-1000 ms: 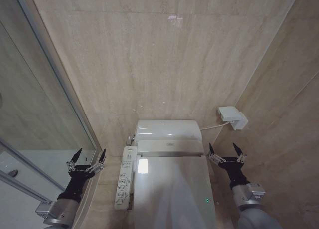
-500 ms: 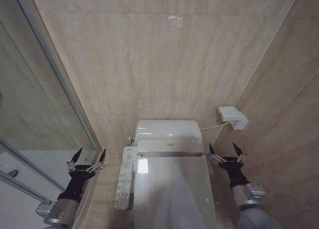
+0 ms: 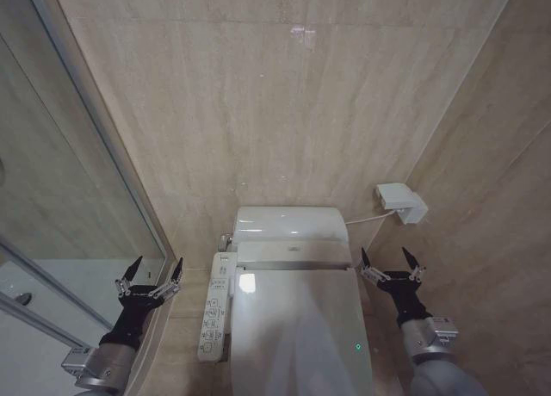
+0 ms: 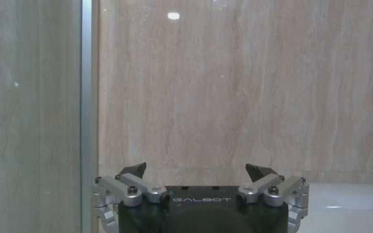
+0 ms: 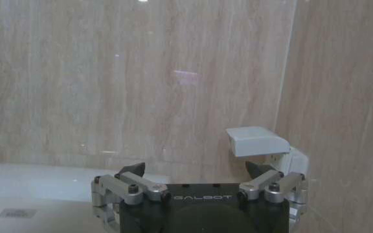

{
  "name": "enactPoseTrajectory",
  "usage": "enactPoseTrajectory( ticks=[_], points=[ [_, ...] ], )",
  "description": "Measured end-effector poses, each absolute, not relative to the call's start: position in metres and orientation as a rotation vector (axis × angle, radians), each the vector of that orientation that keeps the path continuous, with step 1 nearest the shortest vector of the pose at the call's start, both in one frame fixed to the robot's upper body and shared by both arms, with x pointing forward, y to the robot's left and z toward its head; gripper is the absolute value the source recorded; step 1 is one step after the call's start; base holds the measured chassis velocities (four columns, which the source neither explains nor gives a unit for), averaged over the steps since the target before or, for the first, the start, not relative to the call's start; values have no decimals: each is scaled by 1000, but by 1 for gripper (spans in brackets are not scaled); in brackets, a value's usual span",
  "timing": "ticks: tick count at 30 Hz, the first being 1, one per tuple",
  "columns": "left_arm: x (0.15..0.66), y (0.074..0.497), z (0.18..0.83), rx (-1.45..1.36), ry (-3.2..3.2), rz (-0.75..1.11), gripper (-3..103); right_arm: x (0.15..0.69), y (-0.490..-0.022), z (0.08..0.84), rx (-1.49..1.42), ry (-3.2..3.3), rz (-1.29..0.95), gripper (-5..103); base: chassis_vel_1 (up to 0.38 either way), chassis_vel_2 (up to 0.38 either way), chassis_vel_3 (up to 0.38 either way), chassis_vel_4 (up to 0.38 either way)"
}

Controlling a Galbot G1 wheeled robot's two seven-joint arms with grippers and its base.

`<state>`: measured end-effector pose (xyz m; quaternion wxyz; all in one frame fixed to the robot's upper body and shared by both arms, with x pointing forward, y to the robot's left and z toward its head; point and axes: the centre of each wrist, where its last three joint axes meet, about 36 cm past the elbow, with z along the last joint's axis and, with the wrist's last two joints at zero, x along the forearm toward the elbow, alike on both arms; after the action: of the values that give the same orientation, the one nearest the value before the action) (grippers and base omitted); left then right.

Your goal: Open the toilet lid, clean the toilet bowl with a toilet brush, close the toilet lid, and flush.

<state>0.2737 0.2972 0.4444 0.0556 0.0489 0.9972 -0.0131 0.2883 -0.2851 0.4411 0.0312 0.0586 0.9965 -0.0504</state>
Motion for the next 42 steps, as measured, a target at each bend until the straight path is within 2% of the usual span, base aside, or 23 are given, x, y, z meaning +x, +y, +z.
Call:
enactPoseTrajectory(
  ticks=[21,33,42],
  points=[
    [273,297,444,148,3027,-40,100,288,-285,441,181,3071,-155,100,187,-196,-205,188],
    [274,297,444,149,3026,-40,100,288,-285,441,181,3069,-155,100,-29,23,13,-21],
    [274,297,444,149,3027,-40,100,288,-285,441,181,3070,-155,100,153,-147,-140,135]
  ],
)
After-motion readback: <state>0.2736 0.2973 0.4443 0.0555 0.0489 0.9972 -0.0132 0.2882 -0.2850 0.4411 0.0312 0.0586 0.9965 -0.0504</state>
